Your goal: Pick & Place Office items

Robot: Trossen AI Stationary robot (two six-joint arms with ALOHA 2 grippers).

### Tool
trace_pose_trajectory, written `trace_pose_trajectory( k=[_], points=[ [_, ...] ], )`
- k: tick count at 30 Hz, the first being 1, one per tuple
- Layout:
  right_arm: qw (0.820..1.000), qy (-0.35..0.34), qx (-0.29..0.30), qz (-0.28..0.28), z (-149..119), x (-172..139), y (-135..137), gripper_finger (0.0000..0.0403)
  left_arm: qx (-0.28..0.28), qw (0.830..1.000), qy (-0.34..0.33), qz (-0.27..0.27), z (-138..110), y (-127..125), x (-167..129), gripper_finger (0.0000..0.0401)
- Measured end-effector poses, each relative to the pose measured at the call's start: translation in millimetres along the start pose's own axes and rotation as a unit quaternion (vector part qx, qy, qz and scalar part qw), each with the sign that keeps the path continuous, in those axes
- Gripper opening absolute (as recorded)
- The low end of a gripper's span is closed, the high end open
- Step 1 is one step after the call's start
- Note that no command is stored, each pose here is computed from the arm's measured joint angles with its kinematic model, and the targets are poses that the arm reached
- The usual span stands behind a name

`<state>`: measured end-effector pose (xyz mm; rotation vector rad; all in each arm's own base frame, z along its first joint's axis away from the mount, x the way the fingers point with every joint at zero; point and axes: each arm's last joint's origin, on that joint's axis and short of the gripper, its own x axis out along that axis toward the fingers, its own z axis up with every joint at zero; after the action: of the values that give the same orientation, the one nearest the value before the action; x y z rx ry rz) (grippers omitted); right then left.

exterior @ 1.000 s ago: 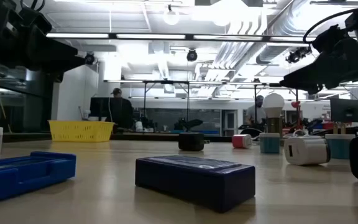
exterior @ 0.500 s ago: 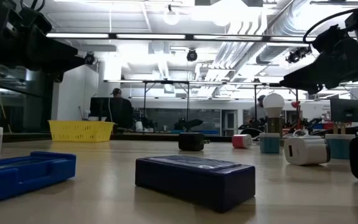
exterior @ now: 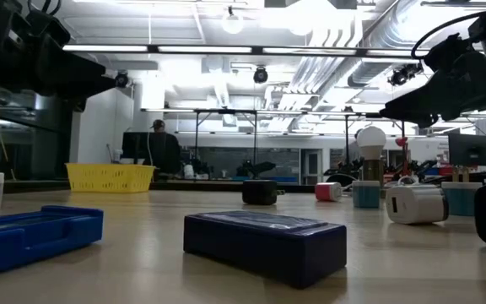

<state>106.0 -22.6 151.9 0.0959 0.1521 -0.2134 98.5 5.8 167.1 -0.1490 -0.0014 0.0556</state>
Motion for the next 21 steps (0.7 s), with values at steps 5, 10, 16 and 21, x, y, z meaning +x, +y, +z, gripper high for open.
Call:
trace_pose_trajectory(
  k=[5, 10, 16, 21],
  points=[
    [1.0, 0.0, 0.0, 0.0, 0.0, 0.0, 0.0, 0.0158, 0.0, 1.0, 0.0, 0.0, 0.0, 0.0, 0.0, 0.0177],
    [1.0, 0.0, 0.0, 0.0, 0.0, 0.0, 0.0, 0.0158, 0.0, 1.0, -0.002, 0.002, 0.3, 0.1, 0.0, 0.0177],
    [1.0, 0.0, 0.0, 0.0, 0.0, 0.0, 0.0, 0.0158, 0.0, 1.0, -0.019, 0.009, 3.4, 0.1, -0.1, 0.0177],
    [1.0, 0.0, 0.0, 0.0, 0.0, 0.0, 0.0, 0.0158, 0.018, 0.999, -0.022, 0.041, 3.8, 2.0, -0.2, 0.0177]
  ],
)
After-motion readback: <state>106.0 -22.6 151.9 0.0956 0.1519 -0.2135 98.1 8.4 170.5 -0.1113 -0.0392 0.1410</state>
